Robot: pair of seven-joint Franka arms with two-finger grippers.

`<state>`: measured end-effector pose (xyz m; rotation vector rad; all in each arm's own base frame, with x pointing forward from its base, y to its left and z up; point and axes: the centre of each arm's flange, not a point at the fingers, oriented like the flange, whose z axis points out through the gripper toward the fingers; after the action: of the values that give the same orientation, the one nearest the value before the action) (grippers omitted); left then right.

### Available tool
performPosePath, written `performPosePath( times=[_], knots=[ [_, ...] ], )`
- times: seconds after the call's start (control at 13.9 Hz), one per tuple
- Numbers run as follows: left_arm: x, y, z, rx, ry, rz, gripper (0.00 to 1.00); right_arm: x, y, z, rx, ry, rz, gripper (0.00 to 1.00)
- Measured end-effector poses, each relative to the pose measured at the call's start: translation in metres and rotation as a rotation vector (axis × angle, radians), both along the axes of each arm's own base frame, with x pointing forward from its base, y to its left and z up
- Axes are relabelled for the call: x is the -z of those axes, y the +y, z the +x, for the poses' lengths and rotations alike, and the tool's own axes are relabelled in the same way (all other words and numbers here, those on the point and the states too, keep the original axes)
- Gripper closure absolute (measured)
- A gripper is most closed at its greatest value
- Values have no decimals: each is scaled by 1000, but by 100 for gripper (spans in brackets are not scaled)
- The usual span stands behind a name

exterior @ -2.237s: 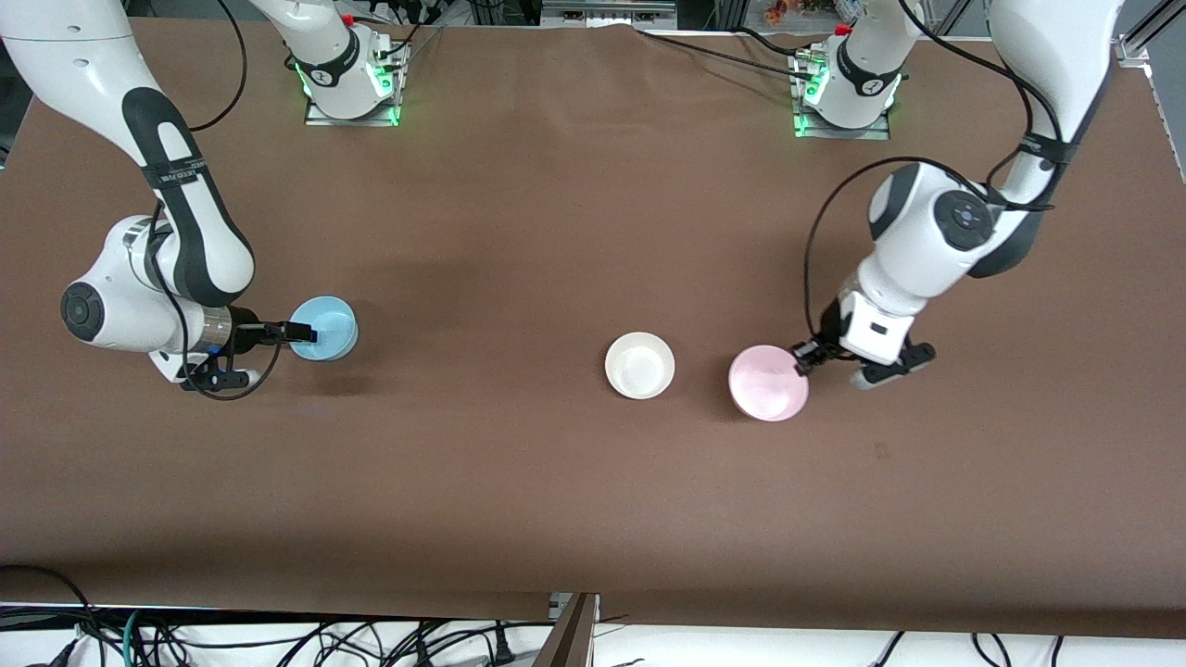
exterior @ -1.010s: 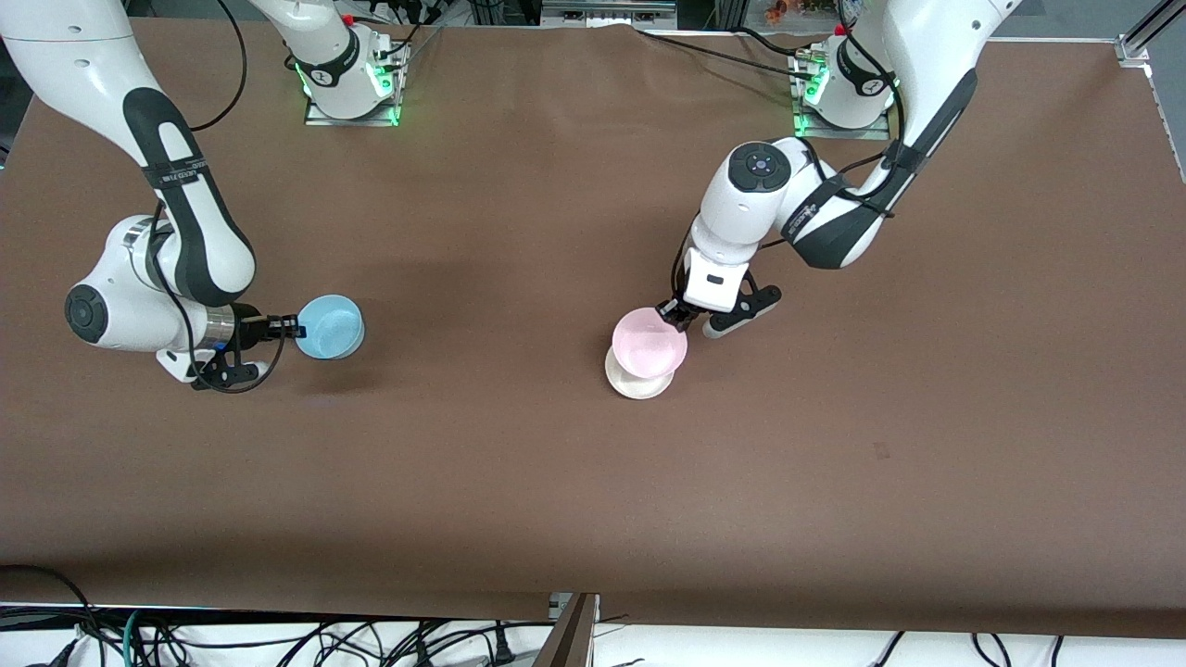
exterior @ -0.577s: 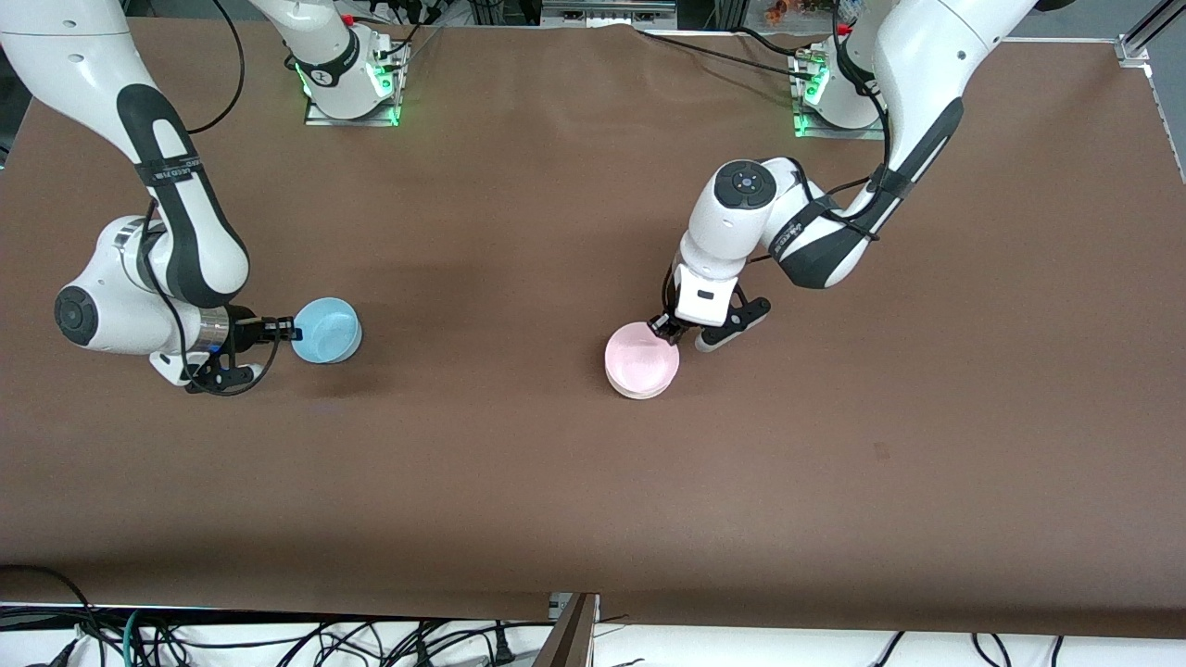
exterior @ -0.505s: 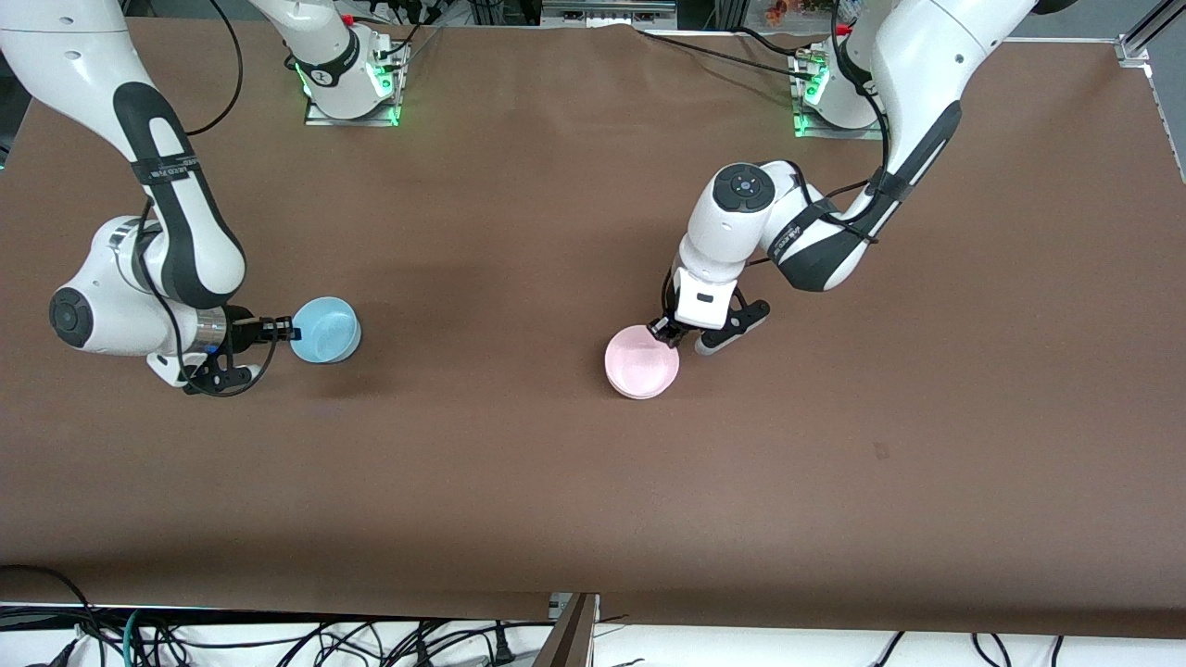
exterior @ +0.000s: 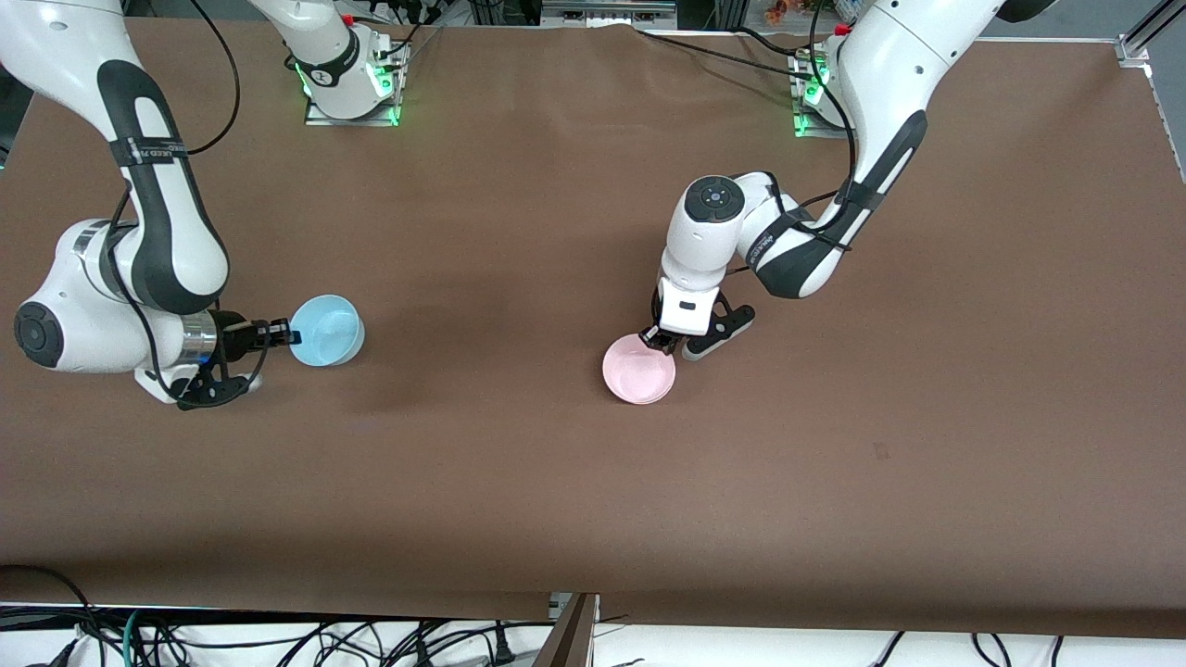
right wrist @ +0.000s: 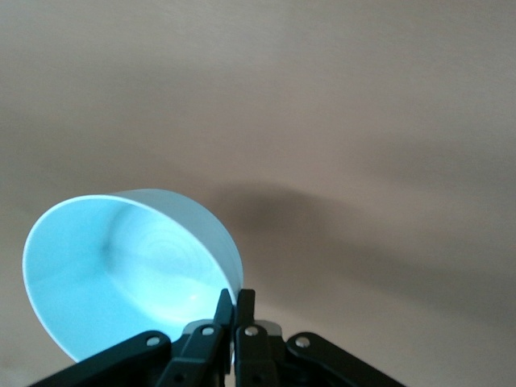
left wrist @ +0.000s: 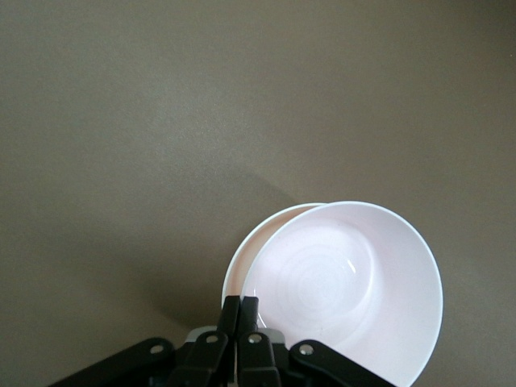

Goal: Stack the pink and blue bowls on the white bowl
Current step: 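Lower the pink bowl into the white bowl and open the left gripper, then raise the left gripper away while the right gripper carries the blue bowl over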

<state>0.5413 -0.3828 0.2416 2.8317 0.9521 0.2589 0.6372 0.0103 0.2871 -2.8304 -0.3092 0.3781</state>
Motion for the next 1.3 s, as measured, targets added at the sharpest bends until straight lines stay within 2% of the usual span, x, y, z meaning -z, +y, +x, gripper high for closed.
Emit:
performPosePath(
  times=[0.29,0.43,0.51,0.72,0.79,1.08,1.3],
  knots=[
    [1,1,2,-4,0,0,97,-20,64,6,90,23,-51,97],
    [-2,2,6,-10,-7,-3,93,-27,96,6,134,28,-76,97],
    [-4,2,9,-13,-13,-6,87,-29,110,5,159,33,-89,97],
    [-10,2,15,-19,-25,-13,57,-39,156,1,248,48,-100,97],
    [-14,3,18,-23,-32,-16,54,-43,171,-1,278,53,-101,97],
    [-47,10,47,-82,-30,43,59,-47,234,-8,447,44,-82,97],
    [-91,19,73,-72,53,49,59,-40,302,-21,585,2,-83,97]
  ],
)
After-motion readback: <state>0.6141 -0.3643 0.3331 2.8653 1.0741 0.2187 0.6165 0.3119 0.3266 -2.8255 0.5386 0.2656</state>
